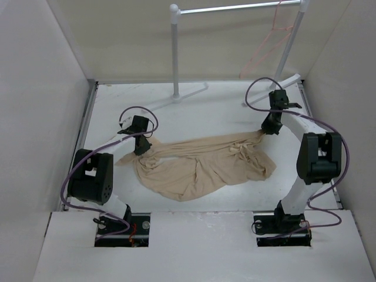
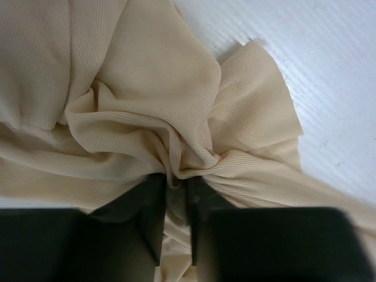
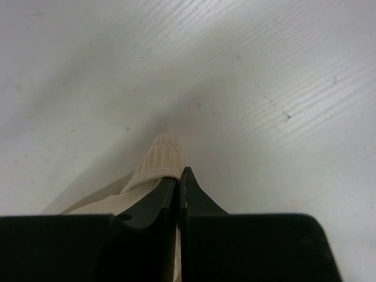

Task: Place the trousers on the hanger
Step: Flatten out the trousers at the center of the board.

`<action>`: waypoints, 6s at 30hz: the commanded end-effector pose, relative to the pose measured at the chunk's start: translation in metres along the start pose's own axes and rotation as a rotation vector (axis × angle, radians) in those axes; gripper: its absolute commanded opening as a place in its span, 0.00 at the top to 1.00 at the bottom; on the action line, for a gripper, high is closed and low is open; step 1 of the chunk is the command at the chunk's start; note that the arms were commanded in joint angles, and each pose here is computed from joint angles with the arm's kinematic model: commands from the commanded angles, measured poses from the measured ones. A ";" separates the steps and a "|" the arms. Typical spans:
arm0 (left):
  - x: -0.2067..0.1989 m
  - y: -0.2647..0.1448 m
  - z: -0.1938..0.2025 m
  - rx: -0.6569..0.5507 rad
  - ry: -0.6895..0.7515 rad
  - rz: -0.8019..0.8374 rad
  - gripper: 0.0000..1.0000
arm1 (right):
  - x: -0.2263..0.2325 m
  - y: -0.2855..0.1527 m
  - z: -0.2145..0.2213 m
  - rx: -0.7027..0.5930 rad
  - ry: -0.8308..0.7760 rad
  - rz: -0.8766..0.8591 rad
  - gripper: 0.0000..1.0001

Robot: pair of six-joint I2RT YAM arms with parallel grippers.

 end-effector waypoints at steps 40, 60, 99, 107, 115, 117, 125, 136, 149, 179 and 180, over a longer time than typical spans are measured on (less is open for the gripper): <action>0.080 -0.141 -0.043 -0.262 -0.317 0.119 0.55 | -0.043 -0.095 0.132 -0.145 0.172 -0.287 0.93; 0.056 -0.125 0.032 -0.004 -0.120 0.186 0.60 | 0.073 -0.239 0.233 0.066 -0.586 -0.829 0.45; 0.021 -0.022 0.047 0.041 -0.021 0.030 0.65 | 0.102 -0.077 0.164 -0.027 -0.399 -0.112 0.79; 0.052 -0.012 0.022 0.007 -0.119 -0.056 0.71 | 0.050 -0.088 0.117 -0.080 0.007 -0.253 0.99; 0.044 -0.029 -0.001 -0.027 -0.105 -0.024 0.72 | -0.062 -0.036 0.066 -0.095 0.715 -0.158 0.93; 0.034 -0.035 -0.005 -0.035 -0.089 0.001 0.72 | -0.089 -0.023 0.062 -0.100 0.867 -0.071 0.89; 0.014 -0.069 -0.009 -0.044 -0.014 0.119 0.55 | -0.075 -0.074 0.038 -0.296 0.624 -0.056 0.29; 0.087 -0.085 0.007 -0.015 -0.088 0.037 0.57 | 0.094 -0.166 0.189 -0.072 -0.518 -0.565 0.65; 0.096 -0.090 0.003 -0.015 -0.157 0.023 0.57 | 0.116 -0.127 0.216 -0.018 -0.703 -0.363 0.52; 0.054 -0.093 -0.048 -0.119 -0.164 0.032 0.50 | -0.032 -0.055 -0.105 -0.305 0.481 -0.403 0.92; 0.055 -0.092 -0.047 -0.110 -0.161 0.024 0.49 | -0.033 -0.053 -0.106 -0.303 0.474 -0.395 0.92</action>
Point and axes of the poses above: each gripper's point midway between its finger pads, its own y axis out along the fingers, its own x axis along the line the jaws close on, z = x × y, the point moved 10 cm from there along -y, back along the fingers, and after that the axes turned 15 degrees about -y, right-handed, at the moved point
